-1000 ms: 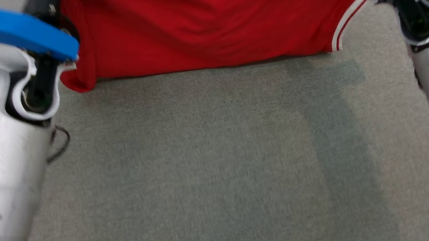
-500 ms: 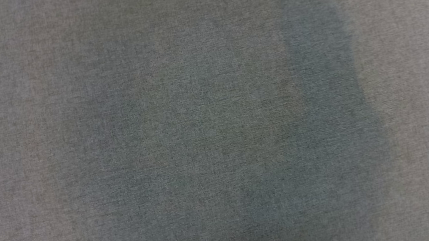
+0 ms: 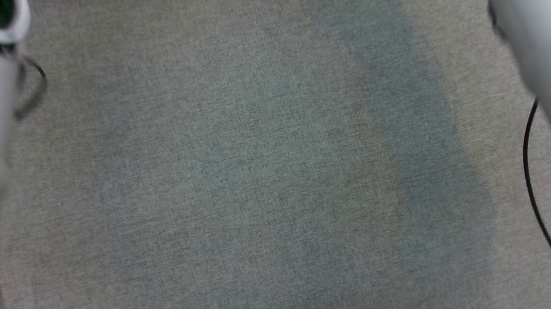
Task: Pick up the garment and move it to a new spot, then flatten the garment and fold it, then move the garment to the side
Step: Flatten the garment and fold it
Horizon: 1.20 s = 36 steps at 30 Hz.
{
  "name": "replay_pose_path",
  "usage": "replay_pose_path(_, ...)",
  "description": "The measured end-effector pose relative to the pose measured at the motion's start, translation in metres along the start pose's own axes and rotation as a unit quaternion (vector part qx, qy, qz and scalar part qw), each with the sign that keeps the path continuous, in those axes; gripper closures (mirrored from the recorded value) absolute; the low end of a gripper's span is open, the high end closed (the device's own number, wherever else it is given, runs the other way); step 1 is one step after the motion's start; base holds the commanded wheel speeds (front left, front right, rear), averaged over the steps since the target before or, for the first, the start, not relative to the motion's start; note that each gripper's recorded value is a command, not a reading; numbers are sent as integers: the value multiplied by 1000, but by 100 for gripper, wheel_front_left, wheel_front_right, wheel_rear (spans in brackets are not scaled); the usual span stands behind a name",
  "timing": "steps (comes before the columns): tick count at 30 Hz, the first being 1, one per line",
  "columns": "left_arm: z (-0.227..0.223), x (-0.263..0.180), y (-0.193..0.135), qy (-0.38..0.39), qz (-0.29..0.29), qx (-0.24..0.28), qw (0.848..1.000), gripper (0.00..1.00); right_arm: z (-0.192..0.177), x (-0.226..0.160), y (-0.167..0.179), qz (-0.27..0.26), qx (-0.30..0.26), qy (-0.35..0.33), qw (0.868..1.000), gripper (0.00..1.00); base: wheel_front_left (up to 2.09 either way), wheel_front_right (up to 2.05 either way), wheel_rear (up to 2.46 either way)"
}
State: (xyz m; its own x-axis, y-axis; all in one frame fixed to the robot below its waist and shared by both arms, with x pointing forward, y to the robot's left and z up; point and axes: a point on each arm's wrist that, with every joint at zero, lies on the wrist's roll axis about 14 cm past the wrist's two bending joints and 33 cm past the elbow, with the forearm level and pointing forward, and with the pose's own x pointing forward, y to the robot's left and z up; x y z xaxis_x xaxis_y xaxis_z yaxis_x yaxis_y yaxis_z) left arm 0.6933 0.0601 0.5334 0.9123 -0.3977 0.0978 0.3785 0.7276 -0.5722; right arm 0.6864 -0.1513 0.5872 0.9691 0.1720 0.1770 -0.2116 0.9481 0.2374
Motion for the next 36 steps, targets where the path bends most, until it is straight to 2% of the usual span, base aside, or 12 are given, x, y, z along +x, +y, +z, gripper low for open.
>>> replay_pose_path(4, -41, -39, 10, 33, 15, -25, 999, 100, -31, -35, -2, -2, 25, 33, 999, 100, 0, 0, 0)
replay_pose_path(8, -68, -81, 6, 58, 24, -48, 997, 100, -54, -74, -2, -6, 52, 61, 997, 100, 0, 0, 0)
replay_pose_path(15, -96, -152, -1, 95, 39, -45, 994, 100, -85, -152, -4, -18, 90, 115, 989, 100, 0, 0, 0)
replay_pose_path(24, -124, -247, -13, 129, 78, -55, 987, 100, -97, -249, -20, -72, 142, 150, 976, 100, 0, 0, 0)
replay_pose_path(36, -146, -340, -42, 146, 102, -90, 980, 100, -98, -372, -28, -132, 189, 173, 958, 100, 0, 0, 0)
